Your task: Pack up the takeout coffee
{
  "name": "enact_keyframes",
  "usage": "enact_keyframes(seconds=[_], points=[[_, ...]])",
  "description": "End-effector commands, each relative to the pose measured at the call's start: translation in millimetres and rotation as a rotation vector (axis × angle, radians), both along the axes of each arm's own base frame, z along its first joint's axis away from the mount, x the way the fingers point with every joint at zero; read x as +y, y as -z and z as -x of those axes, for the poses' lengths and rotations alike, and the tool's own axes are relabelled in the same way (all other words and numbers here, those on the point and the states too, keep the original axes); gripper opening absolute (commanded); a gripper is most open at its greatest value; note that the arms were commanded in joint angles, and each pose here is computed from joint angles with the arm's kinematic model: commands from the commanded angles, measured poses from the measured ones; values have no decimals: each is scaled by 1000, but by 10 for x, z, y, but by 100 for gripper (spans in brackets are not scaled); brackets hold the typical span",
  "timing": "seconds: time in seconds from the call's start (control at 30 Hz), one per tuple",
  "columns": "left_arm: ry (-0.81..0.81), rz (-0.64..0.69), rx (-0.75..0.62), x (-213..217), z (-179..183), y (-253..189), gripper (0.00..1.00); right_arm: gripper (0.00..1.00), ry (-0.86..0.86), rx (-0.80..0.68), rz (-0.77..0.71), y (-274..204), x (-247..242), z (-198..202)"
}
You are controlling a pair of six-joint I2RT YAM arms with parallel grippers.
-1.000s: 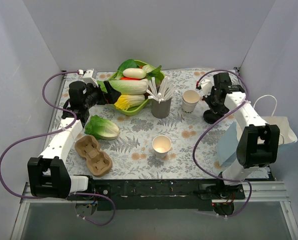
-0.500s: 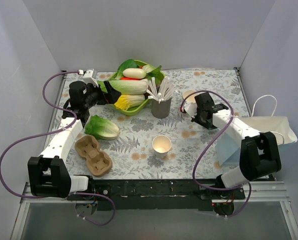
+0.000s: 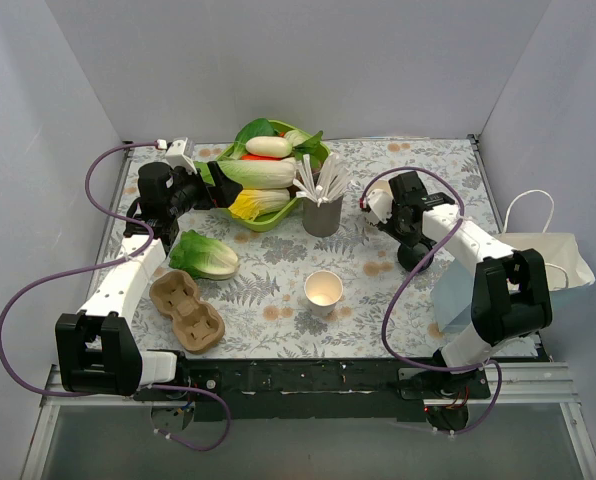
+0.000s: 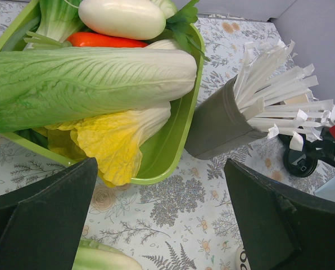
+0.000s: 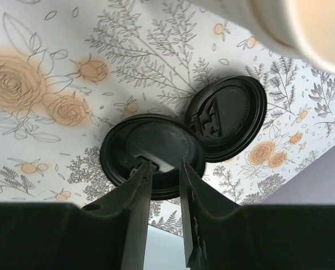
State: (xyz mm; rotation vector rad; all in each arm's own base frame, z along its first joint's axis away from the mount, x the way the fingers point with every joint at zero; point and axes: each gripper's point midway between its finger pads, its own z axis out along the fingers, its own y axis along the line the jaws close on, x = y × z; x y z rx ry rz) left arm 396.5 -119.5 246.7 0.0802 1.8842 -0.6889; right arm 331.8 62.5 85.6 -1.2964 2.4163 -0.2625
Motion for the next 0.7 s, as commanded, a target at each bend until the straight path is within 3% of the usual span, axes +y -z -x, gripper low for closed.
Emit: enact_keyframes(seconds=[0.0, 0.2, 0.67], points=[[17, 2, -44, -33, 7, -152, 98, 34, 92, -30, -49, -112, -15, -205], [16, -1, -39, -29, 11, -138, 98, 40, 153, -11, -14, -5, -251, -305], [17, -4, -39, -28, 4, -136, 98, 41, 253, 120, -29, 336, -524, -135]])
